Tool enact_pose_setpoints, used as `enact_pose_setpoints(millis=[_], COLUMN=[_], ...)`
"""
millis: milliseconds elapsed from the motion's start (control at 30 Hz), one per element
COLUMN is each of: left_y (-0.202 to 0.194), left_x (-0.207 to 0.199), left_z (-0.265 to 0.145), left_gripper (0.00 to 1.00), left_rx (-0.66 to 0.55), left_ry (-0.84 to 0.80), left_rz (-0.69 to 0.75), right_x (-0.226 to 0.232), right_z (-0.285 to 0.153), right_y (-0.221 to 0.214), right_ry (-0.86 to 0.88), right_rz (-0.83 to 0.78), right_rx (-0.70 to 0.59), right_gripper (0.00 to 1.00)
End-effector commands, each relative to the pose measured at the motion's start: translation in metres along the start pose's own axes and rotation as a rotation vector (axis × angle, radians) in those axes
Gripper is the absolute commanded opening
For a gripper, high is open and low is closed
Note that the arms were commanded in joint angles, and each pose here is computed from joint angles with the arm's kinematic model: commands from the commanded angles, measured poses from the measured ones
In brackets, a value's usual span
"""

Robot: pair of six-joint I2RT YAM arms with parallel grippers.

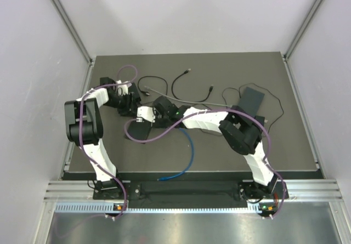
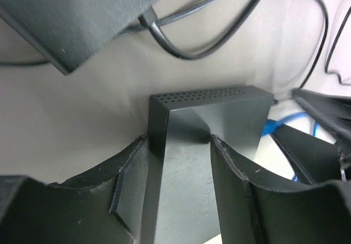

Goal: Insert the plug into the switch port

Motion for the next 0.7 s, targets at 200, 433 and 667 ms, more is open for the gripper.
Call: enact_pose_setpoints(millis=[200,433,667], left_y=[0.047,0.107,0.155], left_x=[-0.044,-0.071,-0.142], left_z=[-0.040,-0.034,0.032], left_gripper=[0.55,0.56,0.57], left_rx=[-0.070,-0.216,-0.359], left_ry=[-0.042,-0.015,0.035], left_rz=[0.076,0.212,0.410], right_x=[-0.096,-0.142,-0.179], right_z=[-0.107,-0.151,-0.197], right_y=[0.043,-0.013,-0.088], right_ry=[-0.223,-0.229,-0.349], right_rz=[0.134,0.415,0.774], right_rx=[-0.268,-0.273,-0.273], right_gripper=[0.78,0.92,0.93])
Point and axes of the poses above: each gripper's point midway between its finger pads, its own z axis out along the fingers, its own x axis along the line the jaws close on, y = z × x, the point moved 2 cm from there along -z, back along the fingers, and after that the axes turned 8 degrees about -z, right-handed, at the moved point
